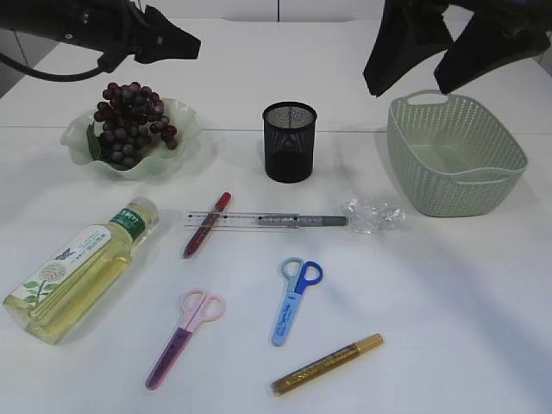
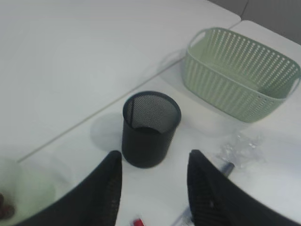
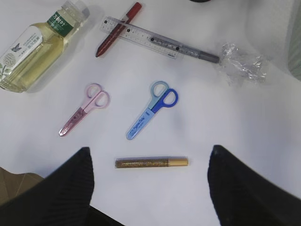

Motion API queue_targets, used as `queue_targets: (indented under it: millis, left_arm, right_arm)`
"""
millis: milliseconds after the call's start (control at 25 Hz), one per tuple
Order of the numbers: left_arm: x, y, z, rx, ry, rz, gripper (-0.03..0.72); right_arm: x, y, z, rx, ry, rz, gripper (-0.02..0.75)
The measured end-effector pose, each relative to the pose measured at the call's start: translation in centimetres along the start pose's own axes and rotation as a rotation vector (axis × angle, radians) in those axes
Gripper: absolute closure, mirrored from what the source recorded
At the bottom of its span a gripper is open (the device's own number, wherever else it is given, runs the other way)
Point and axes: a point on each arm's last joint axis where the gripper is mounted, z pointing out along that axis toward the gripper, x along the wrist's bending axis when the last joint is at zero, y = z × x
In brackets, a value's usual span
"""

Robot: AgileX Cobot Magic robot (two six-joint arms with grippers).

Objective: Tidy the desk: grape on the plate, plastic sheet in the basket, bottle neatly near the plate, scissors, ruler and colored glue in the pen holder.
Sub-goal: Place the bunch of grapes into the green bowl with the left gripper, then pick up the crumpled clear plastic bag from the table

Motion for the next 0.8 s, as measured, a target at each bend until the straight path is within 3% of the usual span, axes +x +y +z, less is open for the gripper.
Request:
queue_targets:
  millis: [120,520,640,800]
  left_arm:
    - [-1.1,0.6,-1.8,0.093,-0.009,-0.045,0.346]
    - [-4.0,1.1,-8.0,0.440,0.092,-0.268,0.328]
    - [-4.3,0.1,-9.2,0.589,0.138,-0.371,0.328]
    - [-3.9,-0.4,-9.9,0.657,0.248,-0.432,0.328]
  right_arm:
    - [0.0,0.0,0.0,0.000,0.000,0.000,0.154]
    - [0.0,0.0,0.0,0.000,-0.001,0.000,0.154]
    - [0.0,0.0,0.0,0.000,-0.001,0.000,0.154]
    - [-0.3,0.0,0.0,-0.003,-0.041,0.003,0.154]
